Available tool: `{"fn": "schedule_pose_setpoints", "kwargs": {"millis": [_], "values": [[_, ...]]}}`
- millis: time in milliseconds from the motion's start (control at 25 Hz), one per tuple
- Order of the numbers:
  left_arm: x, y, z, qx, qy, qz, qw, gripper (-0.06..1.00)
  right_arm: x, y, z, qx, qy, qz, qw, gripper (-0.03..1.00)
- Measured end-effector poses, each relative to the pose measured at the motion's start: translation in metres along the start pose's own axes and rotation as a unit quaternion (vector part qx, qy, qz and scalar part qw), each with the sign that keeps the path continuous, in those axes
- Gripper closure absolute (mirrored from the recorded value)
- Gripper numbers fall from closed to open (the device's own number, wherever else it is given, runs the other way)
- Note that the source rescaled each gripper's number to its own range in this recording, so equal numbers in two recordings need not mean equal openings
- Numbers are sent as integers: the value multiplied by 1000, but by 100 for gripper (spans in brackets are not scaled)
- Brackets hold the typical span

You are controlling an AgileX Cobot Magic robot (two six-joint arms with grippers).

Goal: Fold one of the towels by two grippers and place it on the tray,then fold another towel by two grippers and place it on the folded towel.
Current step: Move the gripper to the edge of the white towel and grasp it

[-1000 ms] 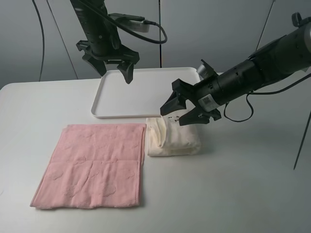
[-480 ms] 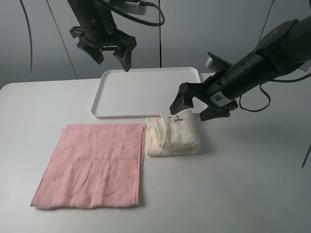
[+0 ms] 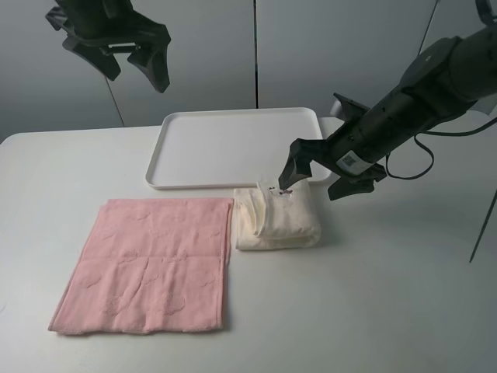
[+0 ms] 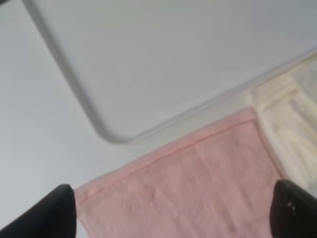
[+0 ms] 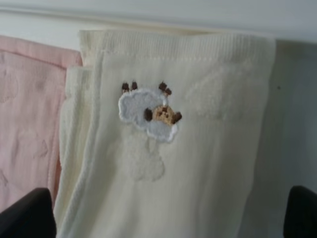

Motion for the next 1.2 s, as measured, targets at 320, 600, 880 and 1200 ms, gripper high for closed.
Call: {"fn": "schedule_pose_setpoints", "kwargs": {"millis": [320,600,880,1200], "values": [[6,61,34,-53,-9,60,997,-5,22,-18,-1,0,3,19,1000,-2],[8,90,43,-68,-9,83,994,-6,38,-18,-11,3,17,39,999,23],[7,88,43,-67,-12,68,995,-5,51,-12,-19,11,24,65,998,31],[6,87,43,-66,-13,65,996,-5,53,-13,-20,12,22,65,998,47]]}}
Point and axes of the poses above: a point on each arm's last joint axis where the gripper is mounted, x pointing out along that axis toward the gripper, z along the wrist's bending axis when the last joint is at zero, y = z × x, the point moved 5 cm from there along x, pointing out along that axis toward the gripper, and after that the axes turned 11 degrees about x, right-handed, at the moved point
